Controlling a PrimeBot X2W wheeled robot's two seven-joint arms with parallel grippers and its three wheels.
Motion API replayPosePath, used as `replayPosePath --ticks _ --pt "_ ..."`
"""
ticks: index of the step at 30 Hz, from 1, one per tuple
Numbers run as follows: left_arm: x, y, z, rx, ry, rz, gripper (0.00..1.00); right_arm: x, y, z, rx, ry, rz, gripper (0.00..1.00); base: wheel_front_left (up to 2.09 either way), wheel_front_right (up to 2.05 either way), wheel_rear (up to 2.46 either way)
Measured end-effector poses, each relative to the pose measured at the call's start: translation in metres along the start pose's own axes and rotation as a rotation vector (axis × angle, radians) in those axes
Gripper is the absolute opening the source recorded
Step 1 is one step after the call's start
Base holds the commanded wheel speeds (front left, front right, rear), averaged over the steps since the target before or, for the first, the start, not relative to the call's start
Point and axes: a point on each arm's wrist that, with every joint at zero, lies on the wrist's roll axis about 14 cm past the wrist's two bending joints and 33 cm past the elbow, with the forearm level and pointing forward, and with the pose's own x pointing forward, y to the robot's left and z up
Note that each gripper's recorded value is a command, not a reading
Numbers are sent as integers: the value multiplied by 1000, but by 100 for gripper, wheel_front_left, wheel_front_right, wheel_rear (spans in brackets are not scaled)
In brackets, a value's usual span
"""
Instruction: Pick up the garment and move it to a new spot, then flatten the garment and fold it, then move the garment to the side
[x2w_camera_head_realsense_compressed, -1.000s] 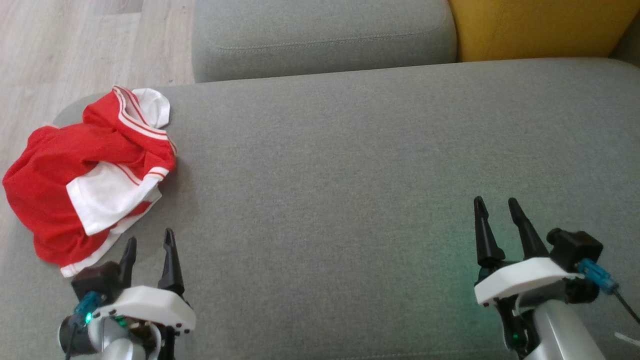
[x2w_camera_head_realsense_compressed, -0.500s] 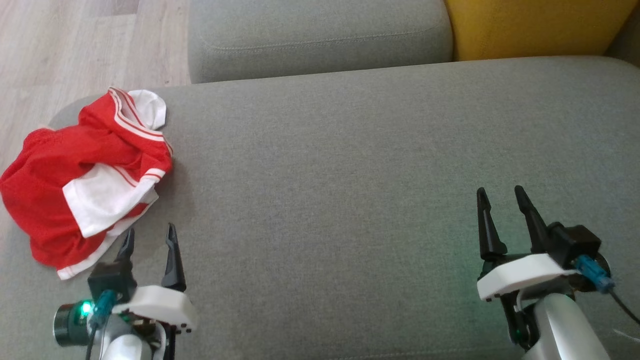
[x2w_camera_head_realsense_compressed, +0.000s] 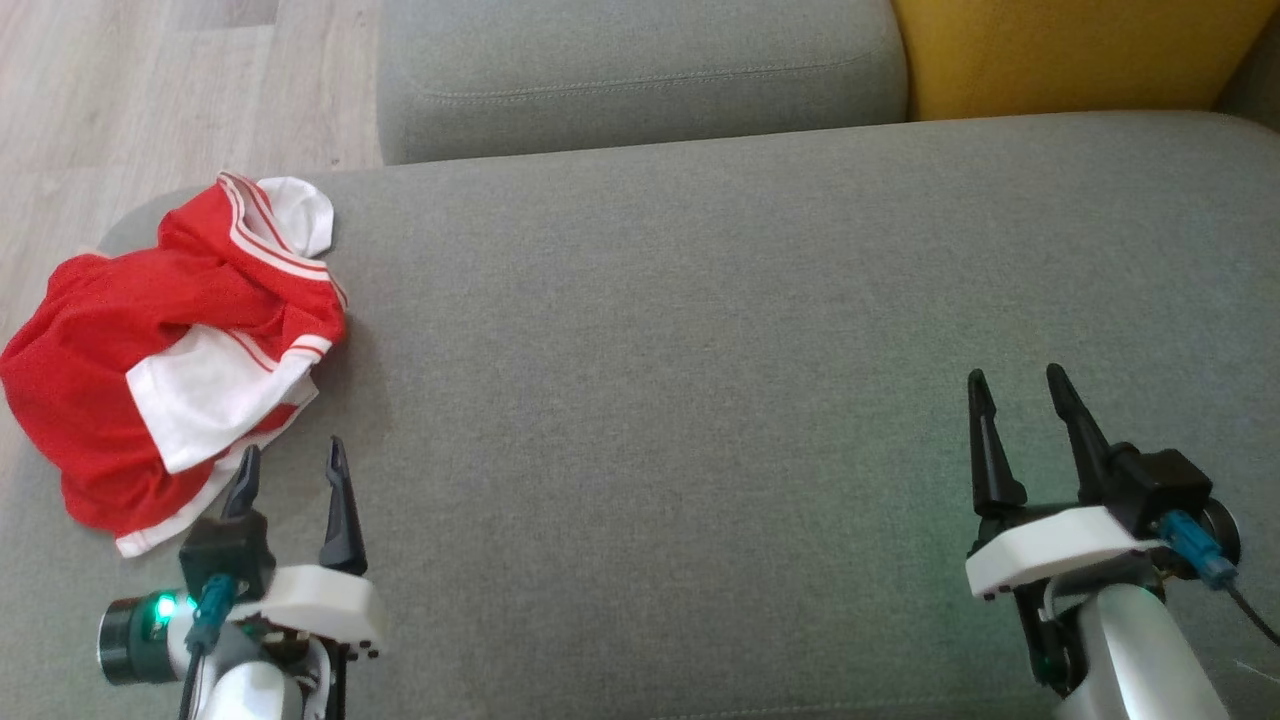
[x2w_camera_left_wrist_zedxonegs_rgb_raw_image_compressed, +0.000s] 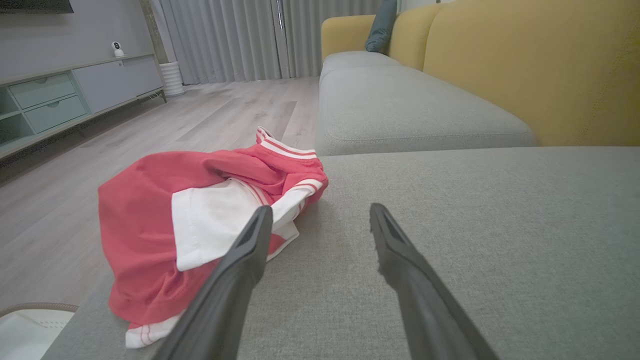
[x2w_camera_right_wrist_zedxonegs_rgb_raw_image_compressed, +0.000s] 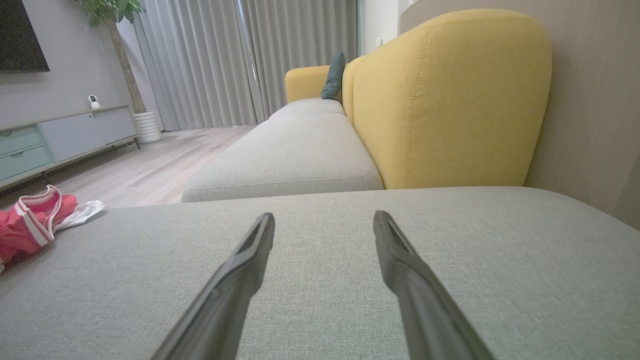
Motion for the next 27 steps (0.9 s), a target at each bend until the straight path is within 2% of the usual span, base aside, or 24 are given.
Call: replayPosePath --ticks 6,10,19,27 --pt "-1 3 -2 -5 5 4 100 2 3 -2 1 6 8 100 0 0 0" --pt "-5 10 -2 -10 6 29 100 7 17 -3 -1 10 52 100 0 0 0" --pt "-20 46 5 -16 -16 123 100 22 73 -6 29 18 210 100 0 0 0" --pt "-59 102 4 -16 -17 301 100 33 137 -7 50 26 384 100 0 0 0"
